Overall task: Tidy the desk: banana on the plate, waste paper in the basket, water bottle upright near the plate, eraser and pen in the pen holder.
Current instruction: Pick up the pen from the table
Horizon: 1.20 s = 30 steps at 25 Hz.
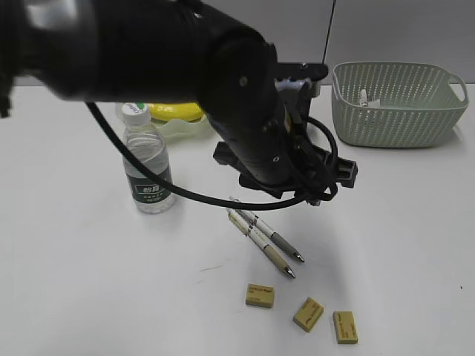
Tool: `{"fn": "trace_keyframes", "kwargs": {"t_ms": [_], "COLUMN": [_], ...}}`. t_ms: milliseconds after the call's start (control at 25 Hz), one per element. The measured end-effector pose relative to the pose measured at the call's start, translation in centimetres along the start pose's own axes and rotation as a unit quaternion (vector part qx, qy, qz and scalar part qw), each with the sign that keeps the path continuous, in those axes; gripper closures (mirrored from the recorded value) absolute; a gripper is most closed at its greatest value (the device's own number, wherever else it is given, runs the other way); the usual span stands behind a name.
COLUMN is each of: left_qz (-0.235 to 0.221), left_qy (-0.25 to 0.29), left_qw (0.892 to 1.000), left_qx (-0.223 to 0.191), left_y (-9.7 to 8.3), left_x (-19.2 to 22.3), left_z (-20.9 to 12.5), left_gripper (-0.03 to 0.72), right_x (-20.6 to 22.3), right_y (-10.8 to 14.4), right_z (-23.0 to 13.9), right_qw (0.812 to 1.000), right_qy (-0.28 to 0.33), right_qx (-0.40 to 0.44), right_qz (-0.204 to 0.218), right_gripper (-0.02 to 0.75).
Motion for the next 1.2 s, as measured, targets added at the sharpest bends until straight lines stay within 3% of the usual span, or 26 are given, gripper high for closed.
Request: {"fn": "trace_keyframes", "kwargs": {"t_ms": [120, 240, 480, 720, 1200], "left_qz": [0.048, 0.1, 0.159, 0.183, 0.183], "left_qy": [0.016, 0.019, -0.013, -0.024, -0.021], "left_qw": [0.995, 0.979, 0.947, 0.925, 0.914], "left_qx": [-0.091, -0.177, -0.278, -0.332, -0.362], "left_y": [2.3, 4.7, 7.1, 8.6, 9.1], "left_x": [3.5, 5.3, 6.2, 6.8, 9.3], "left_z": [-0.3, -1.0, -1.2, -1.3, -2.2], "left_gripper": [0.3, 0.334, 0.354, 0.358, 0.384], "right_x": [0.3, 0.6, 0.7, 0.7, 0.7], "right_y": [0.0, 0.0, 0.0, 0.0, 0.0], "right_z": [0.1, 0.2, 0.2, 0.2, 0.3], "right_qw": [1.0, 1.0, 1.0, 1.0, 1.0], "right_qy": [-0.007, -0.011, -0.012, -0.014, -0.016], "right_qx": [0.0, 0.0, 0.0, 0.0, 0.0], "right_qz": [-0.001, 0.0, 0.0, 0.0, -0.001], "right_gripper": [0.323, 0.323, 0.323, 0.323, 0.323]}}
Point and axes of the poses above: a point on each arm's last joint axis where the gripper is mounted, x pointing out along that axis toward the gripper, y along the wrist's bending axis when the last joint is at zero, z = x × y, the point moved 10 cm from there along x, pointing out along that axis toward the gripper, and after that the axes turned 11 degrees about -x, right-handed, at the moved point
